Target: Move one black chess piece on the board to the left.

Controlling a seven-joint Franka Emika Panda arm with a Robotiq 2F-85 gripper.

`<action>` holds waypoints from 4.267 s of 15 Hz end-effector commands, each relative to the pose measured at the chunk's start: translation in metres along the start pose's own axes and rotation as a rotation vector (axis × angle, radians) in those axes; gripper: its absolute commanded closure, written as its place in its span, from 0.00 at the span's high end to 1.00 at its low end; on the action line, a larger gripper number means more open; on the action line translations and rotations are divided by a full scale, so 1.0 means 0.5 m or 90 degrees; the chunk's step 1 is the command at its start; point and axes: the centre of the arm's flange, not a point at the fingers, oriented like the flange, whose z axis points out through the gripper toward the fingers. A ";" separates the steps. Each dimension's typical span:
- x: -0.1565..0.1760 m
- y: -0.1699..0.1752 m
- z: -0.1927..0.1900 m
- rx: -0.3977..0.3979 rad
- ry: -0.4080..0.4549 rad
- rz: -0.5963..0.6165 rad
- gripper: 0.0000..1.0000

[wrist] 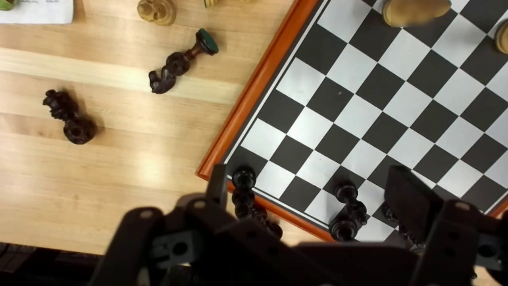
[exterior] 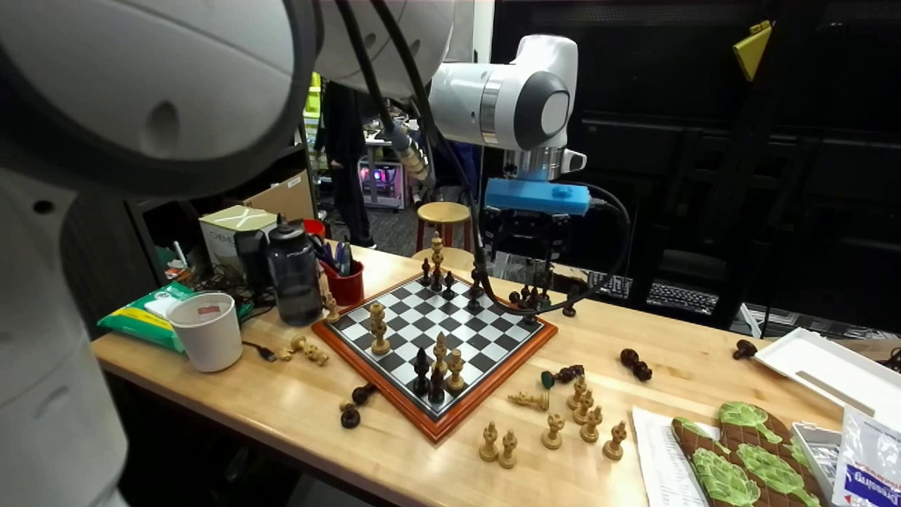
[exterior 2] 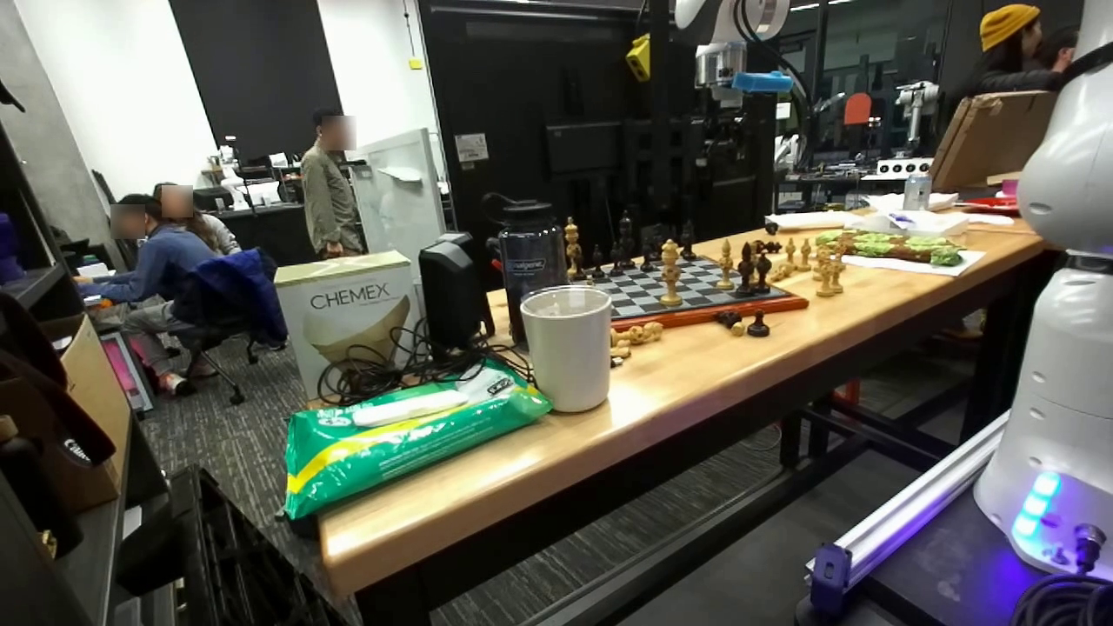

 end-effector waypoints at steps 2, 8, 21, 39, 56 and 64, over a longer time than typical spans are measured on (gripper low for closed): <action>0.001 0.000 -0.004 -0.001 0.002 0.000 1.00; 0.096 0.035 0.041 0.013 -0.009 -0.029 1.00; 0.192 0.100 0.164 0.048 -0.021 -0.048 1.00; 0.215 0.119 0.239 0.086 -0.054 -0.043 1.00; 0.208 0.076 0.214 0.084 -0.052 -0.079 0.07; 0.217 0.034 0.170 0.078 -0.052 -0.106 0.07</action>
